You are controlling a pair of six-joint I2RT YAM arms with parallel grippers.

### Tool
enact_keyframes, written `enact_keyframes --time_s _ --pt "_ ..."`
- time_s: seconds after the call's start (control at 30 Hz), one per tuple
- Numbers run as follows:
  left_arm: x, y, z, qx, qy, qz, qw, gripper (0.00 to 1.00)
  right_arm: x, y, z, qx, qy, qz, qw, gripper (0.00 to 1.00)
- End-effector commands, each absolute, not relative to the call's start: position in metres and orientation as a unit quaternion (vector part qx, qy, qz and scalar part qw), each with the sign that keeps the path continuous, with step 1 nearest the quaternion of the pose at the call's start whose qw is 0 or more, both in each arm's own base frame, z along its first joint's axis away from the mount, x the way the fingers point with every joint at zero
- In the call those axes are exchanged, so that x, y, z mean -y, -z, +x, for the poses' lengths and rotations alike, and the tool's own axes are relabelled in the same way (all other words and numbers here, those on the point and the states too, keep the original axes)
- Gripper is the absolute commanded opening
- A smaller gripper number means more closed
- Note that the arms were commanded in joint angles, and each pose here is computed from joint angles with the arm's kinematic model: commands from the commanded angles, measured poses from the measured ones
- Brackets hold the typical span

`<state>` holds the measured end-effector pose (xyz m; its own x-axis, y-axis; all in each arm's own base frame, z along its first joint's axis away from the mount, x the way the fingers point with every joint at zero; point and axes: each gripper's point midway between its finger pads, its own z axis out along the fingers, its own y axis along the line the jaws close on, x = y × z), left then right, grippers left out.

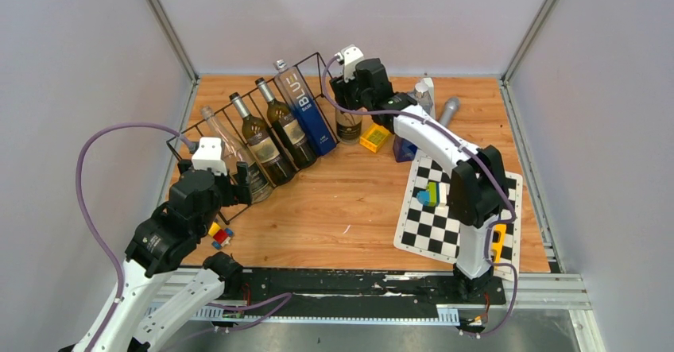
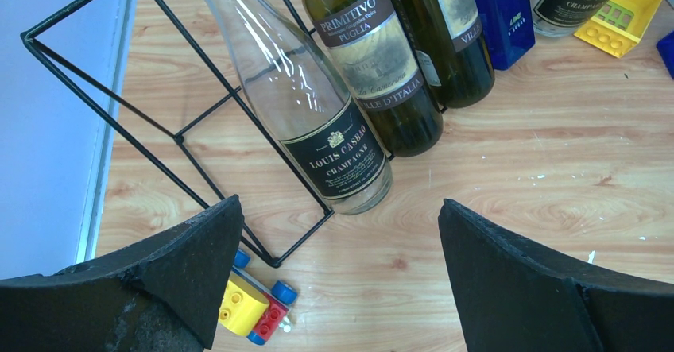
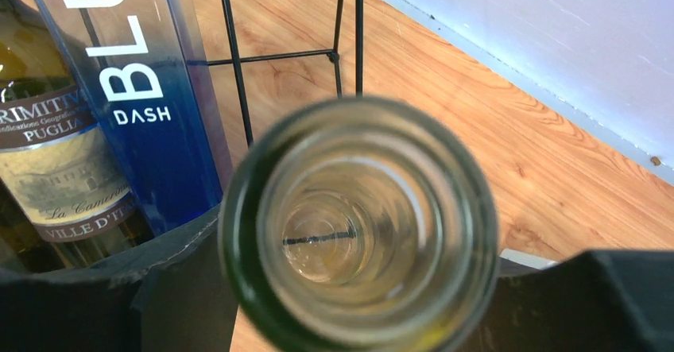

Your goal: Take the wine bottle off the wine rack

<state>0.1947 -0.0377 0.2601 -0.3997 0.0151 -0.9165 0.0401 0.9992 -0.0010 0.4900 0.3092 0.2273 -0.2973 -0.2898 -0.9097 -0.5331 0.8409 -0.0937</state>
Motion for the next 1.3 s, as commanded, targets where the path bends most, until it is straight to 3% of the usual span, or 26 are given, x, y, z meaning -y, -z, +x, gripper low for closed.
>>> enact_keyframes --time_s 0.0,0.63,0.97,1.27 --pt "0.038 -0.267 0.198 -0.826 0.014 0.015 0.563 1.0 -0.312 -0.324 0.483 -0.725 -0.137 -0.228 0.636 0.0" --pt "0.038 -0.267 0.198 -0.827 0.014 0.016 0.562 1.0 -0.309 -0.331 0.434 -0.725 -0.151 -0.224 0.634 0.0" --pt "0.039 -0.267 0.198 -0.827 0.015 0.017 0.562 1.0 -0.316 -0.314 0.397 -0.74 -0.157 -0.232 0.611 0.0" --pt "0.038 -0.267 0.198 -0.827 0.015 0.017 0.562 1.0 -0.308 -0.289 0.395 -0.759 -0.138 -0.227 0.595 0.0"
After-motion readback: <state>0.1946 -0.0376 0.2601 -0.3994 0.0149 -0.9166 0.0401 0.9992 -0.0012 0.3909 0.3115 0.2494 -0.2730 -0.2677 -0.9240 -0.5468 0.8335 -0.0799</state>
